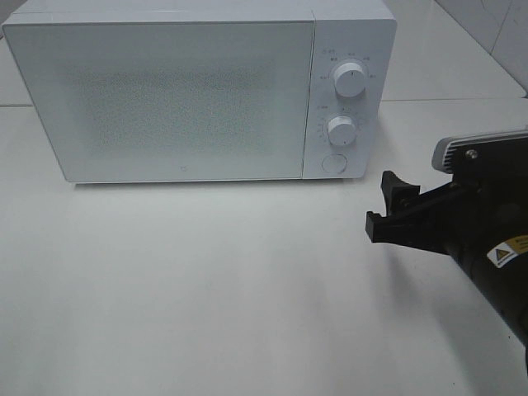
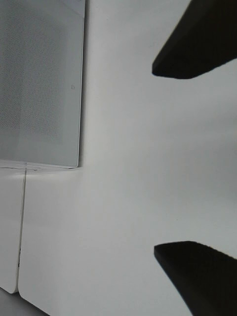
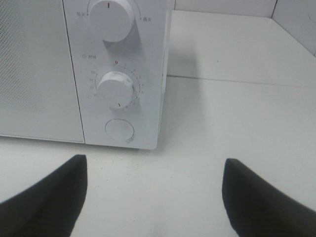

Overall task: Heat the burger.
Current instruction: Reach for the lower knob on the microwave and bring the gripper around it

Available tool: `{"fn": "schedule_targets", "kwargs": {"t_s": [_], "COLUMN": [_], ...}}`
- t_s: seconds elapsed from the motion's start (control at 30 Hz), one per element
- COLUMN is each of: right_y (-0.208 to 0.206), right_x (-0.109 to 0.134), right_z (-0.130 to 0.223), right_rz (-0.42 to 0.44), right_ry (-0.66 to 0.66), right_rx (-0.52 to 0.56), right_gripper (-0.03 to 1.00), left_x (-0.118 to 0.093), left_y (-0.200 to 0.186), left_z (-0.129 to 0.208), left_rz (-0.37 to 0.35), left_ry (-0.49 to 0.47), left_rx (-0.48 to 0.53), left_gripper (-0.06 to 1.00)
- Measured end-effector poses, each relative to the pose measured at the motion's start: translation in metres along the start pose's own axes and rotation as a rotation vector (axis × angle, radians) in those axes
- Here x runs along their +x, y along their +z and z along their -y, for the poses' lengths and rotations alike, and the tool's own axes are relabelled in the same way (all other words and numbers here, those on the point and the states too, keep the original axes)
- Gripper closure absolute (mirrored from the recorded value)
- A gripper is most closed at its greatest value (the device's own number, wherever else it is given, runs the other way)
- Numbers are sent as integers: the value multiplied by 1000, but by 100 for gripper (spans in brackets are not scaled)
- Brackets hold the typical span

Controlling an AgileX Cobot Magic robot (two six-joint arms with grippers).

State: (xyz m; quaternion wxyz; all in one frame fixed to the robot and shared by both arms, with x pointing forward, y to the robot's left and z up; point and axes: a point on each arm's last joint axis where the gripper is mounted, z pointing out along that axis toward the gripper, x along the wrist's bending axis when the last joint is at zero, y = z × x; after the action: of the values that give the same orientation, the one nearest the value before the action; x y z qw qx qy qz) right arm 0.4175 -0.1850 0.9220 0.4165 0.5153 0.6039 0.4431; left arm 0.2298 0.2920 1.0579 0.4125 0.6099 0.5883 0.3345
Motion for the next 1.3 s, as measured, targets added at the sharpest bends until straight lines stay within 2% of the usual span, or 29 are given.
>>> {"fn": "schedule_targets", "kwargs": {"t_s": [0.13,0.3,0.9,1.3], "right_y": [2,6,8,46], "right_x": [15,26,29,29], "right_z": [3,2,-2,1], "right_rz": [23,9,11,29], "right_ry": [5,-17,1,-45], "right_rx": [21,17,5,-4], "right_gripper": [25,25,25,25], "left_x": [0,0,0,0], "left_y": [0,0,0,0], "left_z": [0,0,0,0], "left_rz": [0,0,0,0], "left_ry": [0,0,0,0], "left_rx": [0,0,0,0], "left_gripper": [13,13,13,13]}}
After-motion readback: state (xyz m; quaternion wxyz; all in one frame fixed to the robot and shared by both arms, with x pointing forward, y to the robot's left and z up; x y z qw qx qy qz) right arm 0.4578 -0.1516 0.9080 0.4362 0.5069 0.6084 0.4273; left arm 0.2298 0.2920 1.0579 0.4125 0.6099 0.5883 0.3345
